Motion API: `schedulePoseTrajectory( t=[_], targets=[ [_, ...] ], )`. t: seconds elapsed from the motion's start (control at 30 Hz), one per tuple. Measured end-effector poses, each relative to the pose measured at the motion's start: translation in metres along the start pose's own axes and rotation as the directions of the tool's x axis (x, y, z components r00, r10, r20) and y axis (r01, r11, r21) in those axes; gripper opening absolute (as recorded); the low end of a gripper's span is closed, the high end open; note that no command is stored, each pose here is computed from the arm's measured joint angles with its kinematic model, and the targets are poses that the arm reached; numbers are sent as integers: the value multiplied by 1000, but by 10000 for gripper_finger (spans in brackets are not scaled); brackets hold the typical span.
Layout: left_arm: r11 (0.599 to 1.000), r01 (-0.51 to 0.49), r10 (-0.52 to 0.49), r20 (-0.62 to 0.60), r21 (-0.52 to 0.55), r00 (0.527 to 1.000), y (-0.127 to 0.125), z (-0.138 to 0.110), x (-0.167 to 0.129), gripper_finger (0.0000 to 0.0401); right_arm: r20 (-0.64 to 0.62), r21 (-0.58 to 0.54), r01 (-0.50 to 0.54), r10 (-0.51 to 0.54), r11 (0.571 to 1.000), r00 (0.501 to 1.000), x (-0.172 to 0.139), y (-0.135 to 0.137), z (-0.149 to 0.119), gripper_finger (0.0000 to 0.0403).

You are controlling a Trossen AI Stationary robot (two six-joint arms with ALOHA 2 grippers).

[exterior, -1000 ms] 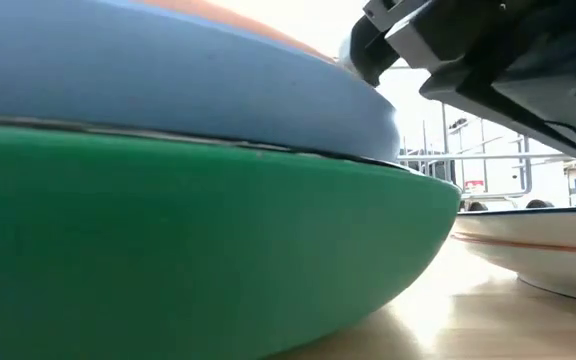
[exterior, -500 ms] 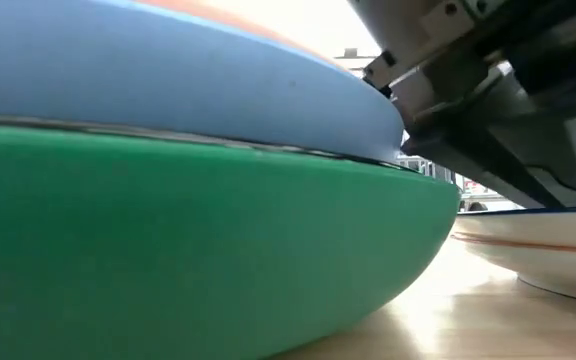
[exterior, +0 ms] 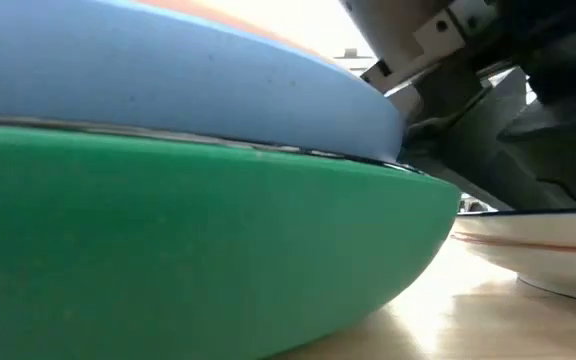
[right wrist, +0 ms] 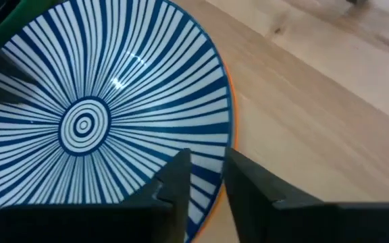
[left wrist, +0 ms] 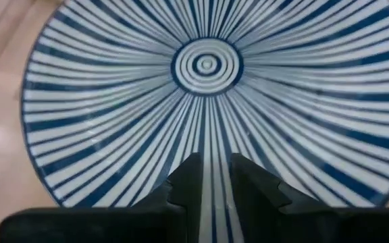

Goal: Sort dishes
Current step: Put the blue patterned plate into the dish rack

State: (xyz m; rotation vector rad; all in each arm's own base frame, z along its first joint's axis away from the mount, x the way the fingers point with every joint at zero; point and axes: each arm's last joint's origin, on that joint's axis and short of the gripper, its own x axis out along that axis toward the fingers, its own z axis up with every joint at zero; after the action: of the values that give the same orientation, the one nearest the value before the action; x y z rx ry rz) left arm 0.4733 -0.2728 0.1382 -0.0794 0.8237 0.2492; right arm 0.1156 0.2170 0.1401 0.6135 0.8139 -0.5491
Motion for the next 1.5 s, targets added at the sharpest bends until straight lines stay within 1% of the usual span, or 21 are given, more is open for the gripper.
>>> schedulePoseTrajectory(
  t=[0.17, 0.33, 0.47, 0.73, 0.97, 1.03, 1.13, 1.43, 1.5],
  targets=[
    [1000, -5, 5, 6, 0, 1000, -1, -3, 5, 66, -1, 11, -12, 12, 1000, 1000, 1, 1, 0, 139],
    [1000, -14, 14, 11, -4, 1000, -1, -5, 12, 65, 2, 11, -14, 14, 1000, 1000, 1, 1, 0, 164],
    [1000, -16, 16, 25, -3, 1000, -1, -7, 18, 65, 6, 7, -11, 11, 1000, 1000, 1, 0, 0, 168],
    [999, -39, 39, 38, 7, 999, 3, -5, 22, 65, -1, -7, 12, -12, 1000, 1000, 5, -6, -1, 156],
    [999, -51, 50, 44, 13, 998, 3, -5, 22, 65, 4, -19, 13, -13, 1000, 1000, 7, -9, -1, 158],
    [998, -59, 58, 48, 22, 997, 4, -5, 23, 65, 7, -28, 15, -15, 999, 1000, 8, -10, -1, 150],
    [998, -62, 60, 49, 25, 997, 4, -5, 23, 65, 14, -36, 21, -20, 999, 1000, 9, -13, -1, 126],
    [998, -64, 63, 48, 26, 997, 6, -4, 24, 65, 56, -44, 29, -26, 999, 998, 13, -20, 0, 18],
    [998, -63, 61, 49, 31, 997, 6, -3, 24, 65, 63, -46, 29, -26, 999, 998, 13, -20, 0, 9]
  ],
)
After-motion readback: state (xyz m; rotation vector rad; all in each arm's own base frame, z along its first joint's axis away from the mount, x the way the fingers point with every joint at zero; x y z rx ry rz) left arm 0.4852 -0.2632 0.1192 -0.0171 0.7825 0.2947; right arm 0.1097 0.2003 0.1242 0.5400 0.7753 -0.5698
